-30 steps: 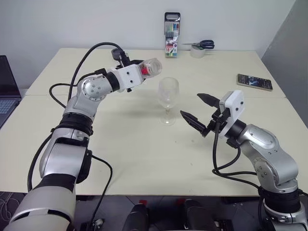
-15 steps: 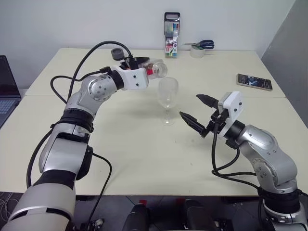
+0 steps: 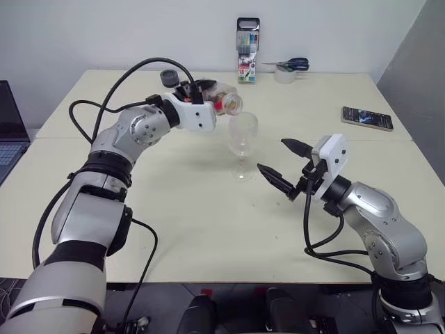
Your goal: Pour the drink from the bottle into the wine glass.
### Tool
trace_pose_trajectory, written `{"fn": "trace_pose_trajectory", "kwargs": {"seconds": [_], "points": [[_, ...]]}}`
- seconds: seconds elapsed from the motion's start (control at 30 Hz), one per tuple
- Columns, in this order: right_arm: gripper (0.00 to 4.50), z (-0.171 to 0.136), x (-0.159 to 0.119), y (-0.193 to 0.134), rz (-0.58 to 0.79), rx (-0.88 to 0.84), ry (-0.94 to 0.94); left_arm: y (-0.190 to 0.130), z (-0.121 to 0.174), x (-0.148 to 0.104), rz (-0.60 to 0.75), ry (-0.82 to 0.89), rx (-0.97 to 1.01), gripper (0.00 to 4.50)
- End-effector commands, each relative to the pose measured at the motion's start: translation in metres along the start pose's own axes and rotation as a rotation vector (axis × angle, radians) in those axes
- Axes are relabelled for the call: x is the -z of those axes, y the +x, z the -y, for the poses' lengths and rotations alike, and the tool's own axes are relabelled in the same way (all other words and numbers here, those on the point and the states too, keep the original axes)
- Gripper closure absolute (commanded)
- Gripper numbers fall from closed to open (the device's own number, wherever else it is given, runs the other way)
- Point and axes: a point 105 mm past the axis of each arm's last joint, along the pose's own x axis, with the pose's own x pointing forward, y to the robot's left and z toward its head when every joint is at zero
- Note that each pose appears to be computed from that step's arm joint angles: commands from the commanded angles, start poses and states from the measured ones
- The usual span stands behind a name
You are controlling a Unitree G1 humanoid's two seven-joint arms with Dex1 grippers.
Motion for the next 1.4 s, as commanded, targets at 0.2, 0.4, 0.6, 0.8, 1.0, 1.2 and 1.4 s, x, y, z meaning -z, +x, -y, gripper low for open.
{"fn": "trace_pose_trajectory", "kwargs": {"seconds": [0.2,0.4,0.6,0.8,1.0,1.2,1.4], "points": [[0.0,-0.004,-0.013,-0.001,0.056,-0.002,-0.035,0.001,-0.033,-0.004,0.013,0.091,-0.091,2.76],[0.0,-0.007,-0.012,-0.001,0.054,-0.007,-0.035,0.004,-0.035,-0.005,0.013,0.122,-0.098,2.76],[0.0,-0.008,-0.011,0.0,0.059,0.005,-0.033,0.004,-0.037,-0.004,0.011,0.146,-0.104,2.76],[0.0,-0.008,-0.008,0.0,0.062,0.021,-0.04,0.004,-0.04,-0.004,0.012,0.177,-0.109,2.76],[0.0,-0.011,-0.006,-0.001,0.061,0.024,-0.042,0.005,-0.042,-0.005,0.012,0.205,-0.114,2.76],[0.0,-0.012,-0.005,0.0,0.073,0.045,-0.046,0.005,-0.043,-0.004,0.007,0.223,-0.116,2.76],[0.0,-0.016,-0.001,0.001,0.072,0.05,-0.058,0.006,-0.043,-0.004,0.006,0.239,-0.118,2.76]]}}
